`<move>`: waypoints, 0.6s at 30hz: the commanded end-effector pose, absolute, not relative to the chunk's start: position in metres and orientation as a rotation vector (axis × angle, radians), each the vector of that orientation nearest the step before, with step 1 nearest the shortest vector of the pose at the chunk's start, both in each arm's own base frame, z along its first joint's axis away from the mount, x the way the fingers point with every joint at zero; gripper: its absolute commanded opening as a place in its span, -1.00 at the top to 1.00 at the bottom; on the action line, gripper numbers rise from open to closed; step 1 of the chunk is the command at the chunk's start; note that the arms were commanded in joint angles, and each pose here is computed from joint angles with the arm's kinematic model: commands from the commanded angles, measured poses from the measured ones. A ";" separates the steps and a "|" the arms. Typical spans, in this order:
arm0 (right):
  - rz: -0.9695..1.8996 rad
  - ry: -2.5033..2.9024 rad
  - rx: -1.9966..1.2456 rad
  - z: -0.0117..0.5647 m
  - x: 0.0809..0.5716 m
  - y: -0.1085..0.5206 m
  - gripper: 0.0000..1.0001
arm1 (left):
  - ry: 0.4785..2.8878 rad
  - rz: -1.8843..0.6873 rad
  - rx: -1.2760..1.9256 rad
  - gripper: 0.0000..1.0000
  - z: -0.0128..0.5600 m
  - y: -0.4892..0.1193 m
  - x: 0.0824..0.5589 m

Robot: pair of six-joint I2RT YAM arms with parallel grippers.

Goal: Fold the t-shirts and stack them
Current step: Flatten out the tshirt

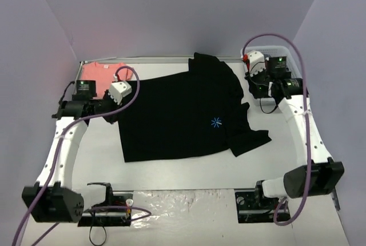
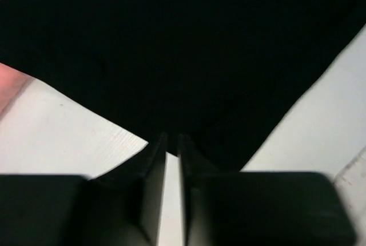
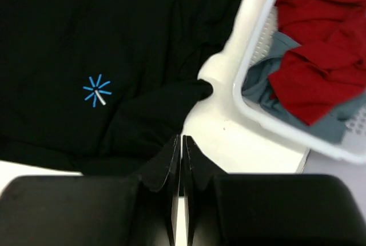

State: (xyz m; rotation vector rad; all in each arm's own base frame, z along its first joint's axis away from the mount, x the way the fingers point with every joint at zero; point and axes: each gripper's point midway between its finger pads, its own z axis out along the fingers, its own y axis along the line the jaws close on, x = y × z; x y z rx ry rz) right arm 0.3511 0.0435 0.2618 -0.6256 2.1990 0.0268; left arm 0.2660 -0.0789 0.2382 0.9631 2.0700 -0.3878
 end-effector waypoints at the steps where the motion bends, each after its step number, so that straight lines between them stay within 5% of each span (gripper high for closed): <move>1: 0.072 2.181 -0.672 0.254 0.383 0.060 1.00 | 2.058 -0.310 0.782 0.83 0.228 -0.070 0.328; 9: 0.007 2.354 -0.712 0.187 0.444 0.075 1.00 | 2.113 -0.324 0.687 0.95 0.196 -0.074 0.384; 18: -0.071 2.579 -0.819 0.092 0.437 0.072 1.00 | 2.199 -0.327 0.724 0.95 0.160 -0.085 0.389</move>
